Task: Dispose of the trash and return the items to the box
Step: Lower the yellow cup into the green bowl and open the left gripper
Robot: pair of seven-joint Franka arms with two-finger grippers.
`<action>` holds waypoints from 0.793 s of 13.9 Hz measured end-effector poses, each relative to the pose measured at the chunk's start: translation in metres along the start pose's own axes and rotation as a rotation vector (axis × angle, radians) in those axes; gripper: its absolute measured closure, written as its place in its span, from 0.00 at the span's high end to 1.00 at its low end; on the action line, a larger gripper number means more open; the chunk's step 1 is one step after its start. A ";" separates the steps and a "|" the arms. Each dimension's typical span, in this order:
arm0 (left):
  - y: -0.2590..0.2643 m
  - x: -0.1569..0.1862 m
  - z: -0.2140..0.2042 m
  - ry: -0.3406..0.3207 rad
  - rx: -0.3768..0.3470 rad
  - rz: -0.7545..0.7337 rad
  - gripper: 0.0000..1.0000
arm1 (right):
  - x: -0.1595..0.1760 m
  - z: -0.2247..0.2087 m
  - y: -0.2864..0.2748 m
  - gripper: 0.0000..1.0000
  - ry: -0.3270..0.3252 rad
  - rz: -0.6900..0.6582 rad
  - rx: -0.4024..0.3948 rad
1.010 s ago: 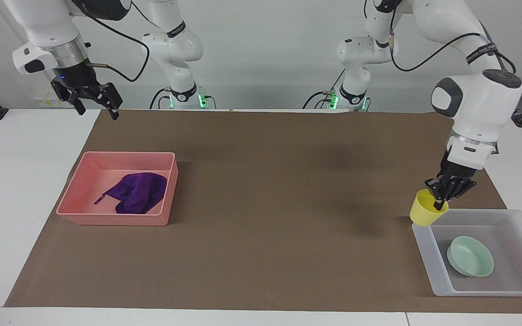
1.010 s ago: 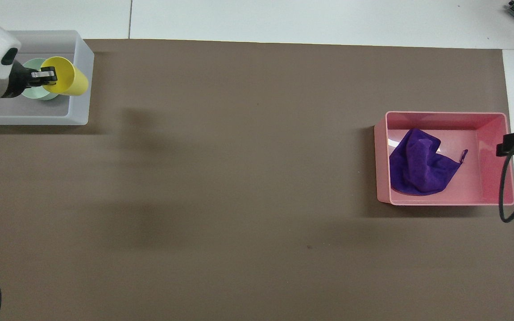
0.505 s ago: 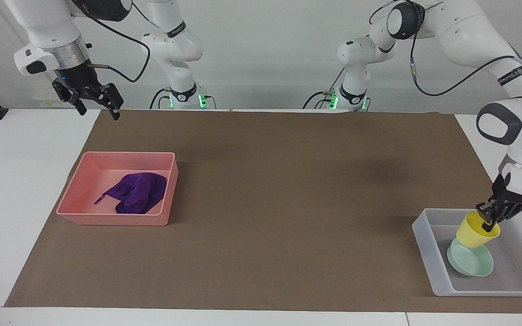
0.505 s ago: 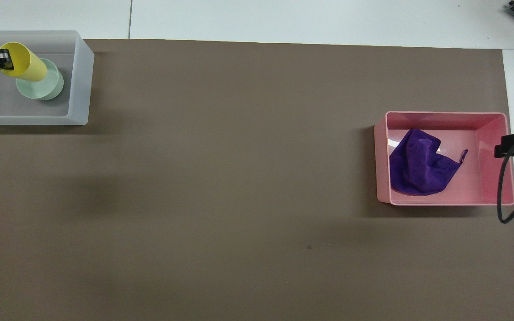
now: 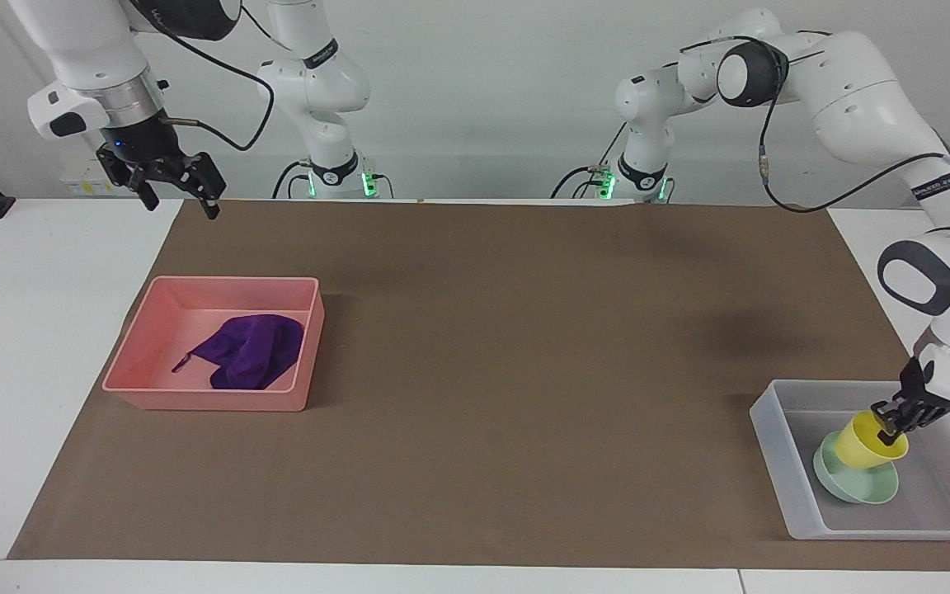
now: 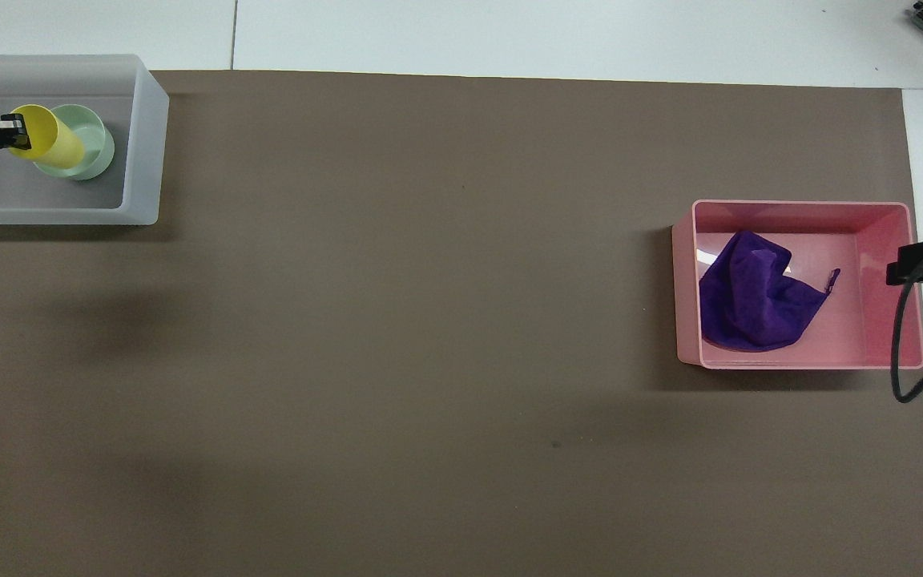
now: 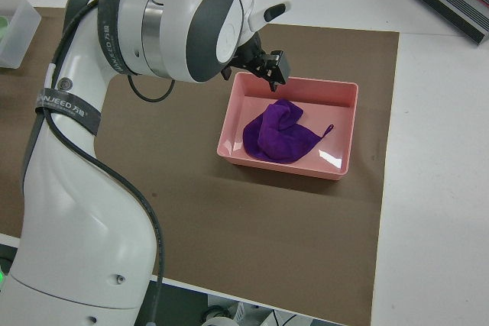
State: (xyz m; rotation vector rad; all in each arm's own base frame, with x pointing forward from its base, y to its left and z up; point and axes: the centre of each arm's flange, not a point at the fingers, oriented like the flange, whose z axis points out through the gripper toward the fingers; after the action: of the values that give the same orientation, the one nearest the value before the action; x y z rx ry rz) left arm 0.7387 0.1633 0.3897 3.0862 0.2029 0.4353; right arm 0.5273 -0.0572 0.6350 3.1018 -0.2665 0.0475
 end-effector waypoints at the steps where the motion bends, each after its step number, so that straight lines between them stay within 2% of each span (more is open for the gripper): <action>1: -0.003 -0.001 0.002 -0.001 0.000 -0.004 0.03 | 0.000 0.000 0.000 1.00 0.000 0.000 0.000; 9: 0.008 -0.015 0.033 0.015 -0.022 -0.008 0.04 | -0.003 0.004 -0.002 1.00 -0.010 -0.005 -0.001; 10: 0.008 -0.016 0.033 0.014 -0.023 -0.008 0.08 | -0.005 0.004 -0.005 1.00 -0.010 -0.010 -0.001; 11: 0.009 -0.016 0.033 0.014 -0.023 -0.007 0.20 | -0.005 0.004 -0.008 1.00 -0.011 -0.017 0.000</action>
State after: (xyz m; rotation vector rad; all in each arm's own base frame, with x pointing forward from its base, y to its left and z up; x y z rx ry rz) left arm 0.7340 0.1527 0.3539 3.0594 0.2081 0.4562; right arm 0.5236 -0.0481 0.6305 3.1044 -0.2409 0.0306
